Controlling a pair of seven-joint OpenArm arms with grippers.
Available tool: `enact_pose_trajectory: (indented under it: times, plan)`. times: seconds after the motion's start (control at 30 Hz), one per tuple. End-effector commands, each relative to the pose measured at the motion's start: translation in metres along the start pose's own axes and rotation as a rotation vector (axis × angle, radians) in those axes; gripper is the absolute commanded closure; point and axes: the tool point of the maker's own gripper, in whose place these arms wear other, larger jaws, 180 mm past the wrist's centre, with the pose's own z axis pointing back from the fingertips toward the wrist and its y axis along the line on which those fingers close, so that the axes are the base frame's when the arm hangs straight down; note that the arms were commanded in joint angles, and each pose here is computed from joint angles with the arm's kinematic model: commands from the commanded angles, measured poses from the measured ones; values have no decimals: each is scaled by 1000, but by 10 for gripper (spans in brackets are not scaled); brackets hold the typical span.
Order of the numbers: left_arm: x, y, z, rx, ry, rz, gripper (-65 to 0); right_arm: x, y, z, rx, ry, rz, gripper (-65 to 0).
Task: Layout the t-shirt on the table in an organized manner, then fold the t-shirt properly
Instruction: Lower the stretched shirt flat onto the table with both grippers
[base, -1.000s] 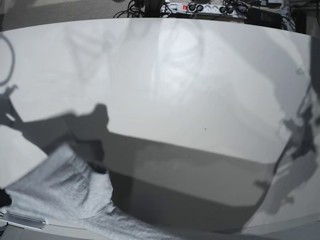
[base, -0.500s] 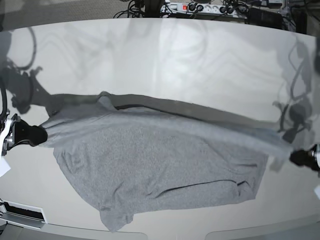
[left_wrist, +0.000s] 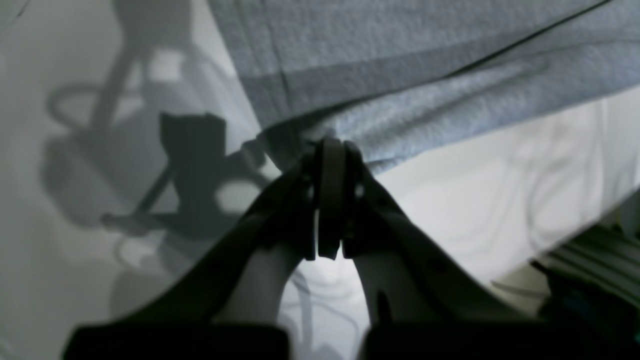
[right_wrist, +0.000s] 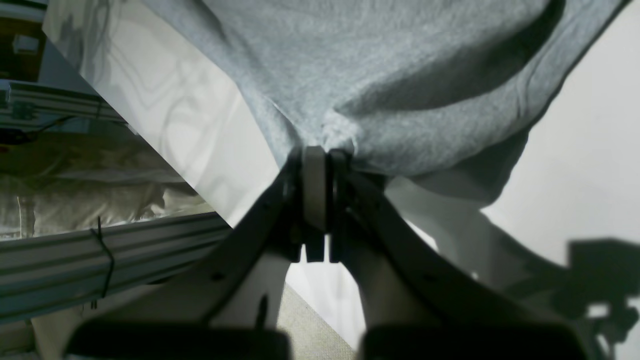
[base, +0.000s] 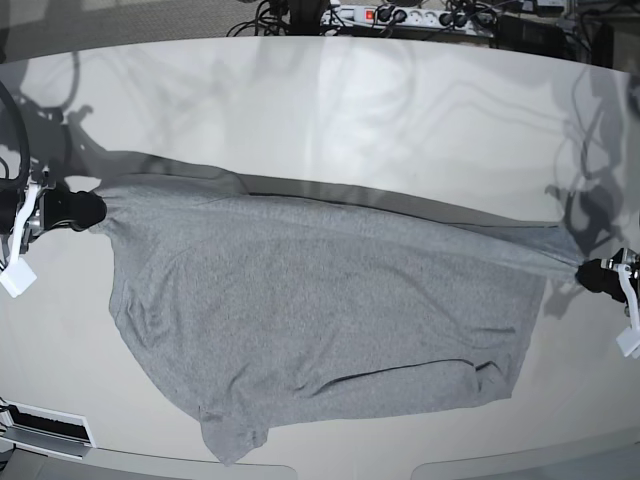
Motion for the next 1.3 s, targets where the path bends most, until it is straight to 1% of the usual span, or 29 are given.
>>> enact_pose_trajectory:
  times: [0.0, 0.1, 0.2, 0.3, 0.37, 0.47, 0.67, 0.73, 0.8, 0.9, 0.93, 1.0, 1.03, 1.1, 1.17, 1.27]
  plan:
    - [13, 7, 17, 21, -34, -10, 0, 14, -1, 12, -11, -33, 35, 0]
    - [-1, 6, 25, -4, 24, -1, 0, 4, -3, 16, -22, -4, 24, 0]
    - [-10, 9, 37, -16, 26, 11, 0, -10, -5, 18, -28, 29, 7, 0]
    - [-20, 15, 42, -3, 45, 24, 0, -26, -3, 16, -21, 58, -20, 0]
    - [-31, 14, 41, -11, 61, 39, 0, -36, -3, 15, -22, 80, -36, 0]
    - [-51, 14, 38, -19, 98, 61, 0, -56, -7, 15, -51, 137, -52, 0]
    - [-86, 6, 25, -48, 165, 96, 0, -70, -5, 16, -46, 164, -74, 0]
    - [-85, 6, 22, -49, 135, 102, 0, -69, -5, 16, -43, 161, -74, 0]
    - [-74, 9, 20, -35, 66, 100, 0, -68, -5, 16, -44, 160, -72, 0]
    - [-46, 16, 20, -5, -90, 89, 0, -69, -6, 16, -48, 163, -72, 0]
    - [-37, 17, 20, 1, -138, 86, 0, -63, -9, 15, -66, 131, -67, 0]
    - [-26, 18, 17, 17, -199, 69, 0, -53, -20, 15, -123, 86, -44, 0]
    - [-23, 19, 15, 27, -217, 59, 0, -52, -25, 15, -153, 82, -35, 0]
    - [-22, 19, 5, 53, -217, 49, 0, -48, -32, 13, -193, 63, -18, 0]
    - [-25, 19, -8, 77, -198, 53, 0, -44, -35, 7, -211, 43, -10, 0]
    - [-27, 12, -25, 87, -178, 45, 0, -34, -37, -6, -230, 9, 6, 0]
